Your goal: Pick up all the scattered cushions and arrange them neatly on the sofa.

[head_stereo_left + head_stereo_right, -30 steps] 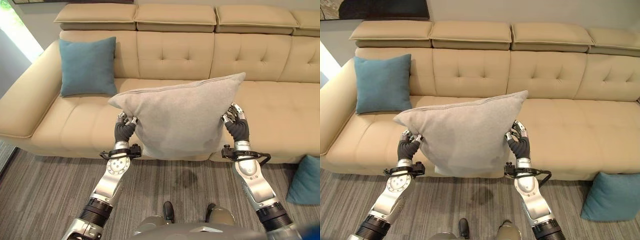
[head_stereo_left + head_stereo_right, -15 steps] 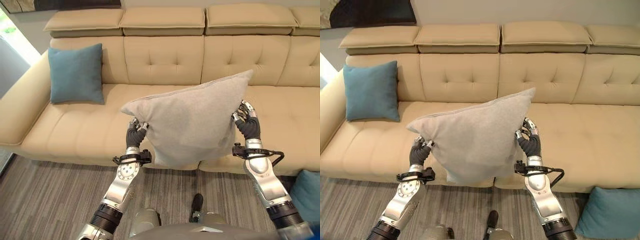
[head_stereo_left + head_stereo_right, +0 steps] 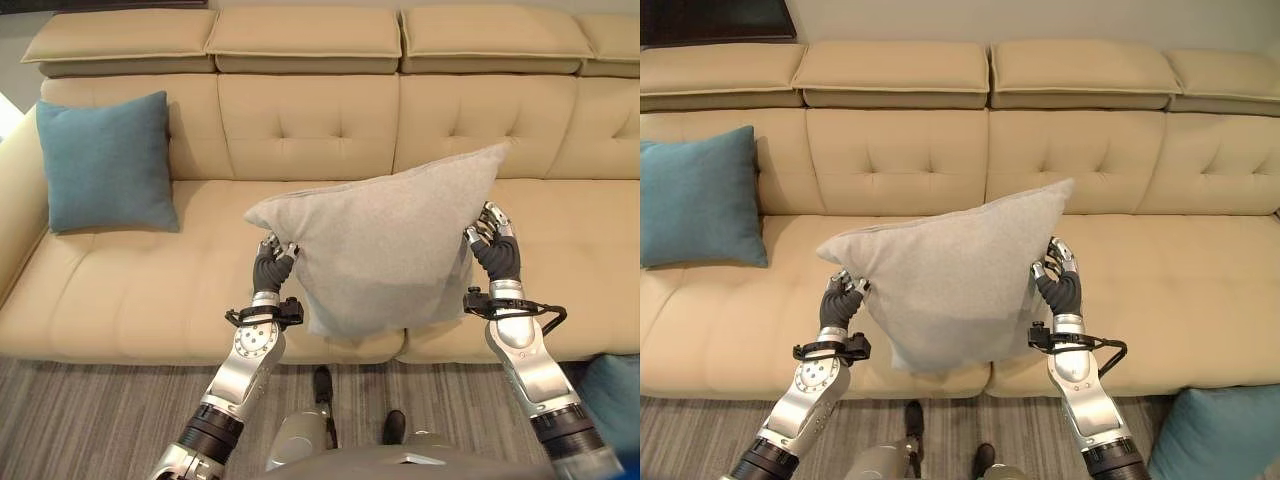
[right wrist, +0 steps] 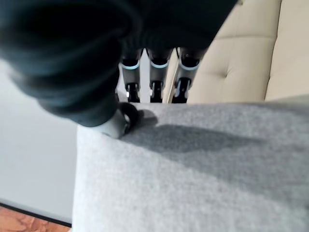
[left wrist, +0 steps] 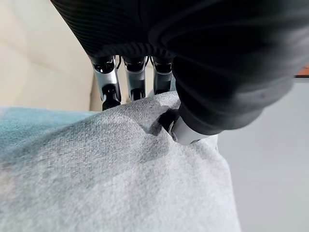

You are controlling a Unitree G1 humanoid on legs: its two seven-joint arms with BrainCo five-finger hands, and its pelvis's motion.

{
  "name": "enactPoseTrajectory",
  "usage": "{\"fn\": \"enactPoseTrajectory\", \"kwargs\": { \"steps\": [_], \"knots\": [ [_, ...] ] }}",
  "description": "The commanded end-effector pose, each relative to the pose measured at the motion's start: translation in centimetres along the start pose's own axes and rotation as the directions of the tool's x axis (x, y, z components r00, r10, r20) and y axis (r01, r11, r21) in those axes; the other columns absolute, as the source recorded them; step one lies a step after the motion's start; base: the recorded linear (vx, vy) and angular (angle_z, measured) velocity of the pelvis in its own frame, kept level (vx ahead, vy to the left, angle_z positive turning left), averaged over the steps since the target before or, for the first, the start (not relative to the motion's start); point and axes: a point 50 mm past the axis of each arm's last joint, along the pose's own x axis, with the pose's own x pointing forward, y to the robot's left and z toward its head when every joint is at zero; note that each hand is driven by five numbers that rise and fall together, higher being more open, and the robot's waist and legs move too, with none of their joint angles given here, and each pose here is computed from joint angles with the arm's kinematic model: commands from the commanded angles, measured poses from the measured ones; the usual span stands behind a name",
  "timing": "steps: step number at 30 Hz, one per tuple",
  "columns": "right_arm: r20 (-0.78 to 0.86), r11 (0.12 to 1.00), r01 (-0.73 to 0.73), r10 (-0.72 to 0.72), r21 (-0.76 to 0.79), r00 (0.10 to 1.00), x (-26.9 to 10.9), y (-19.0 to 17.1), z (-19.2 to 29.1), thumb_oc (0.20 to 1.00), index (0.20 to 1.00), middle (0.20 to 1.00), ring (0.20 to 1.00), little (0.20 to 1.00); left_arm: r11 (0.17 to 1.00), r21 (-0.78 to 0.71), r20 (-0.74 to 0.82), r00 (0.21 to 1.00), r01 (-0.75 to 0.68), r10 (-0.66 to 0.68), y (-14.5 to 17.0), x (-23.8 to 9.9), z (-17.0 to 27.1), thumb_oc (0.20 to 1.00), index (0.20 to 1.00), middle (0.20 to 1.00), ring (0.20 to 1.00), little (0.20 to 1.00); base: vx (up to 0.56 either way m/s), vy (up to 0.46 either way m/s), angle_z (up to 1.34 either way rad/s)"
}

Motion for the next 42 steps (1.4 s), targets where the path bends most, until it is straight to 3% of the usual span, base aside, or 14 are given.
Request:
{"fn": "enactPoseTrajectory", "kwargs": {
  "steps": [1,24,34,42],
  "knots": [
    [0.247,0.991,-0.088,0.061,0.098,0.967,1.1,2.3,4.6,0.200,0.200,0.200,0.200,0.200,0.988,-0.039,0.268,0.954,0.147,-0.131,-2.3,0.4,5.1,0.200,0.200,0.200,0.200,0.200,0.16,0.266,-0.19],
    [0.193,0.996,-0.074,0.063,0.051,0.979,0.7,1.7,3.4,0.200,0.200,0.200,0.200,0.200,0.981,0.002,0.271,0.944,0.194,-0.188,-3.5,0.7,5.2,0.200,0.200,0.200,0.200,0.200,0.11,-0.025,0.10],
    [0.300,0.999,-0.035,0.028,0.018,0.953,5.6,3.6,6.2,0.200,0.200,0.200,0.200,0.200,0.993,-0.020,0.355,0.929,0.120,-0.106,-6.4,5.3,8.3,0.200,0.200,0.200,0.200,0.200,0.05,-0.040,0.08],
    [0.451,0.999,0.009,0.015,-0.051,0.892,10.9,5.4,11.8,0.200,0.200,0.200,0.200,0.200,0.993,0.108,0.501,0.860,0.051,-0.099,-8.5,10.1,14.9,0.200,0.200,0.200,0.200,0.200,-0.09,-0.009,0.02]
  ]
}}
